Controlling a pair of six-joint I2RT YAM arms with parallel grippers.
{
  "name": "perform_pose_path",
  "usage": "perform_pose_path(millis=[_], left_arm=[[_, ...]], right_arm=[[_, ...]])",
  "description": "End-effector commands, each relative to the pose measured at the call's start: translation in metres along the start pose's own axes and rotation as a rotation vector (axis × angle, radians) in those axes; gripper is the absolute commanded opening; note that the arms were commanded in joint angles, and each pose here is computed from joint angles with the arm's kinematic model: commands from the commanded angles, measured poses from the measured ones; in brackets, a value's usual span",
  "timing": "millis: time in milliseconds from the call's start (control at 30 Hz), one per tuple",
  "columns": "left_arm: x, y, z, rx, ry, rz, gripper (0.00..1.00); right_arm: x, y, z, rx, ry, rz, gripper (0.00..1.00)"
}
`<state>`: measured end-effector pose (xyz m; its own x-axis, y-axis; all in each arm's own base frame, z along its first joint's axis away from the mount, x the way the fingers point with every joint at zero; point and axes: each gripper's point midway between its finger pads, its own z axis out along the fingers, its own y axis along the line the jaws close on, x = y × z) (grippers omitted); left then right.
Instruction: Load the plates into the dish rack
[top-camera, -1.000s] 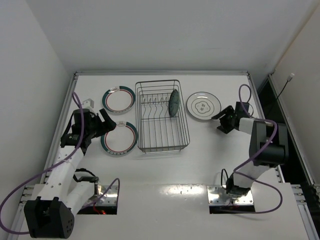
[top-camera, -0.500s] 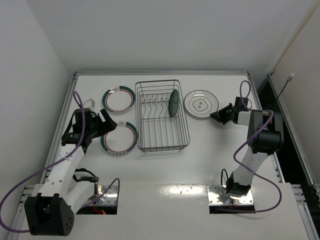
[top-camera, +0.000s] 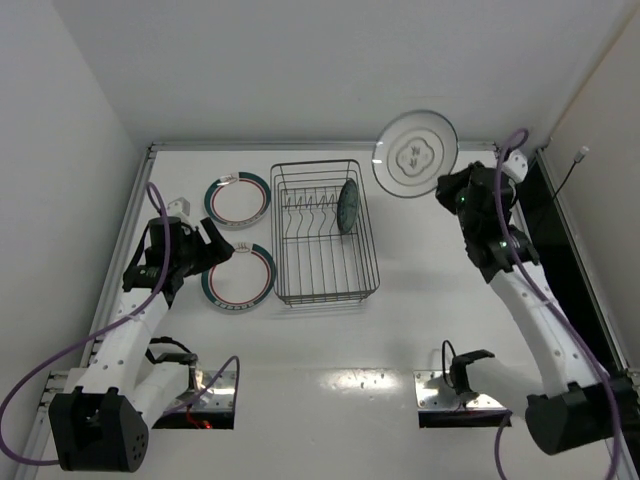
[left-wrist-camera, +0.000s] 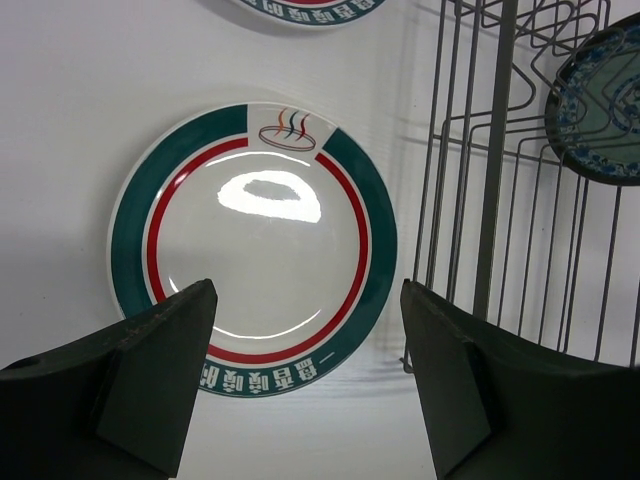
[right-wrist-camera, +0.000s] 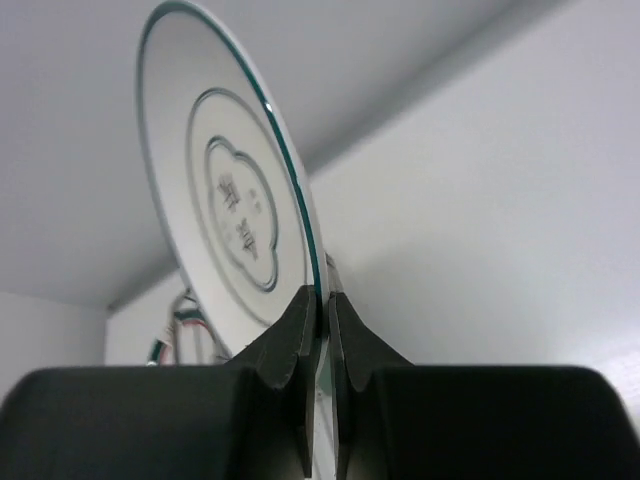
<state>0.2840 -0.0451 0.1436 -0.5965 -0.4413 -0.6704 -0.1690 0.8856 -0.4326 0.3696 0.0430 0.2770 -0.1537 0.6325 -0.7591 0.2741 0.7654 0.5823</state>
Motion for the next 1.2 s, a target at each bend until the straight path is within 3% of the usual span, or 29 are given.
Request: perform_pose_path(millis=[0,67,200,433,933,1167], left_arm=[[-0.006,-0.008,-0.002,0.036,-0.031,0.028,0.71],[-0.006,-0.008,-0.002,0.036,-0.031,0.028,0.71],[-0.006,-0.008,-0.002,0.036,-0.031,0.028,0.71],[-0.006,-0.006,-0.002,0.028,-0.036,0.028,0.71],[-0.007,-0.005,-0.002,0.019,-0.04,0.028,0.71],[-0.005,-0.004,-0.002,0.015,-0.031,0.026,0.71]], right_arm=[[-0.042,0.022,-0.018,0.101,-0.2,-0.132,0.0],[-0.043,0.04,-0.023,0.106,-0.229,-0.177,0.0],[-0.003,0.082,-0.027,0.088,-0.202,-0.326,0.0],[0.04,0.115,-0.024,0.207,-0.22,-0.557,0.0],[0.096,0.135,-0.004,0.309,-0.251,-0.917,0.0],[0.104,0.148,0.014,0.244,-0.256,-0.966,0.0]])
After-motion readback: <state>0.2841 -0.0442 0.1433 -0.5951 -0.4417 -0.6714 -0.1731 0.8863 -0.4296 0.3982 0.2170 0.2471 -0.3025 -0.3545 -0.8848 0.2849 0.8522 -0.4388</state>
